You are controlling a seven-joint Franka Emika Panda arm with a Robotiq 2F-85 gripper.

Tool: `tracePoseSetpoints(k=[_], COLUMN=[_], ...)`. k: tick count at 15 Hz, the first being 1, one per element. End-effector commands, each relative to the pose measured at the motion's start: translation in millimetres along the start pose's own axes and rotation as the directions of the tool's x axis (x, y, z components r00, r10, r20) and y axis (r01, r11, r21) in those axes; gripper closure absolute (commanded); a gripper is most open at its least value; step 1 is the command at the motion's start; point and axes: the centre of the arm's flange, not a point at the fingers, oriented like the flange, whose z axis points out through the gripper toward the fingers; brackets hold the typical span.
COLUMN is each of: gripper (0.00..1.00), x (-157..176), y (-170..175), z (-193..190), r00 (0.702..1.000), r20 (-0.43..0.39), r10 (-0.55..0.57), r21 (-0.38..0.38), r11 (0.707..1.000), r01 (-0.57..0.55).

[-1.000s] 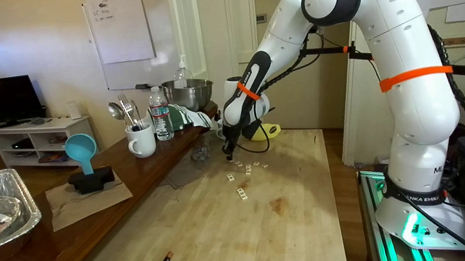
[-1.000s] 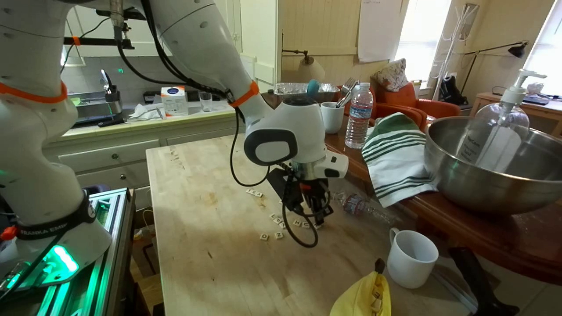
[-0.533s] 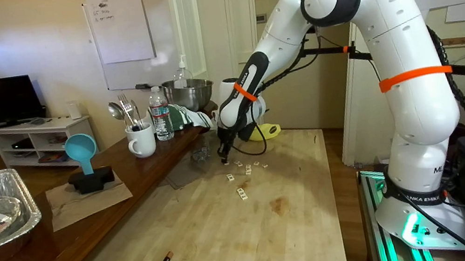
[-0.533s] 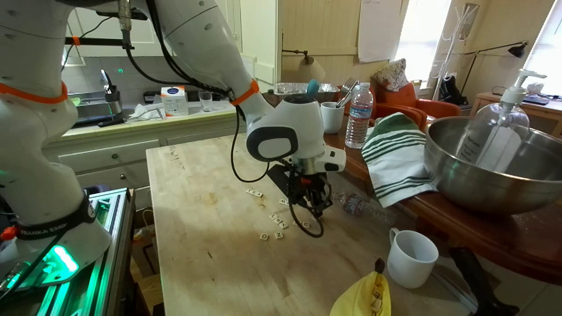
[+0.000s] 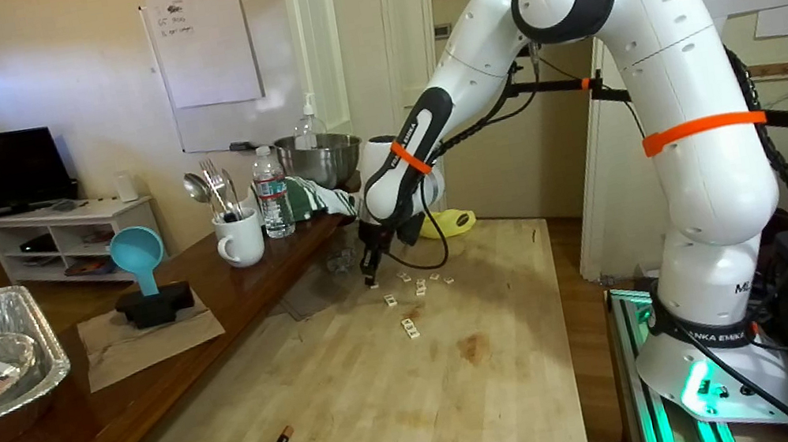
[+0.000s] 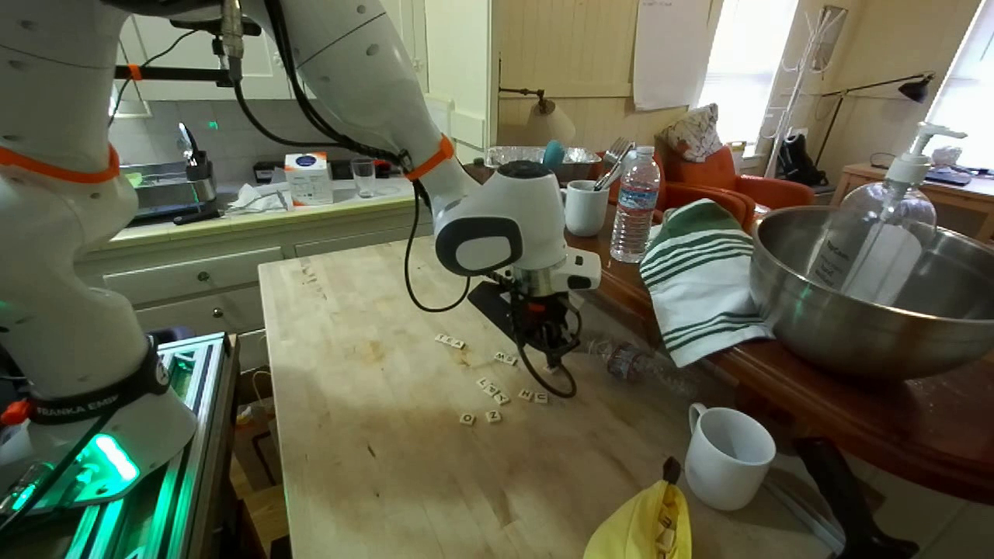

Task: Spell the word 'Tear'.

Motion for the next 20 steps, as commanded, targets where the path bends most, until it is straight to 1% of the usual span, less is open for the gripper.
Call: tracePoseSetpoints(k=[1, 5, 10, 13, 17, 20], gripper=[1.00, 1.00, 1.00, 1.00, 1.00, 1.00], x=[-15, -14, -21, -27, -35, -44], y=[-24, -43, -67, -79, -91, -95], z=[26, 20, 10, 8, 4, 2], r00=[0.997, 0.994, 0.980, 0.974, 0.967, 0.966], r20=[0.074, 0.105, 0.191, 0.220, 0.242, 0.241], r10=[-0.029, -0.038, -0.053, -0.059, -0.074, -0.093], r21=[0.077, 0.107, 0.146, 0.160, 0.181, 0.190], r11=[0.997, 0.994, 0.989, 0.987, 0.983, 0.981], r01=[0.023, 0.027, 0.026, 0.023, 0.029, 0.047])
